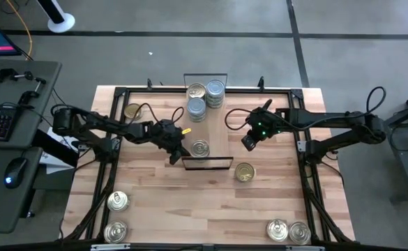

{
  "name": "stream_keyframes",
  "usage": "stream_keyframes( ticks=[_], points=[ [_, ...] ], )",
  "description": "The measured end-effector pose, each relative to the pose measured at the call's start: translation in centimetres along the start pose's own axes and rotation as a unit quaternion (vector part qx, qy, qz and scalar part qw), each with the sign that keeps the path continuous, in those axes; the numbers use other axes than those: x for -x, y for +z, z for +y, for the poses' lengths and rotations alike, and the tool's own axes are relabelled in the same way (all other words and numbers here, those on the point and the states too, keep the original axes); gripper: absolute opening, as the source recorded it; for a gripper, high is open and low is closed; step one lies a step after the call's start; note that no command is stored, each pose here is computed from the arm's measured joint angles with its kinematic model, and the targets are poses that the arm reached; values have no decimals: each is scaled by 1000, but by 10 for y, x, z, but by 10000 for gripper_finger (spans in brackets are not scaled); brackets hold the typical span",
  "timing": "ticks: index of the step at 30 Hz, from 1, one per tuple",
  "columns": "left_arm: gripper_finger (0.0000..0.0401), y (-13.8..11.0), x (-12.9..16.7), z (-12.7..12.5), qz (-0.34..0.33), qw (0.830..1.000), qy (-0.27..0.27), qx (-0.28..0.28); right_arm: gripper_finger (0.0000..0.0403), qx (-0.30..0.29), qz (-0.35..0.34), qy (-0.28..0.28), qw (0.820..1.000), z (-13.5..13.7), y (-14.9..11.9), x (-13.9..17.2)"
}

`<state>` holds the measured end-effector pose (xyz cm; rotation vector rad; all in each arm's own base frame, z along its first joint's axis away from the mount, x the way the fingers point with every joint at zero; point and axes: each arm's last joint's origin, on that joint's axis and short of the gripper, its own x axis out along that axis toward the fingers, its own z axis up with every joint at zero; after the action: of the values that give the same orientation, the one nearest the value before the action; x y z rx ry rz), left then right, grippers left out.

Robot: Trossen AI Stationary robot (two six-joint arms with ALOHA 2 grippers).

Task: Stack canned seafood by type on shelf
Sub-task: Adjust the pink and blue tuna can

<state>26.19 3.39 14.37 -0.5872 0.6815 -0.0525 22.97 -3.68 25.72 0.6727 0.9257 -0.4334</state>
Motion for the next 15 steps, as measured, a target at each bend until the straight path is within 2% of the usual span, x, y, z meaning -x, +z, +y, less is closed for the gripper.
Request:
stream_keyframes(
  ticks=[15],
  points=[
    [0,-3,-4,-2,27,999,-7,-33,0,-11,-18,13,1000,2,4,0]
  ],
)
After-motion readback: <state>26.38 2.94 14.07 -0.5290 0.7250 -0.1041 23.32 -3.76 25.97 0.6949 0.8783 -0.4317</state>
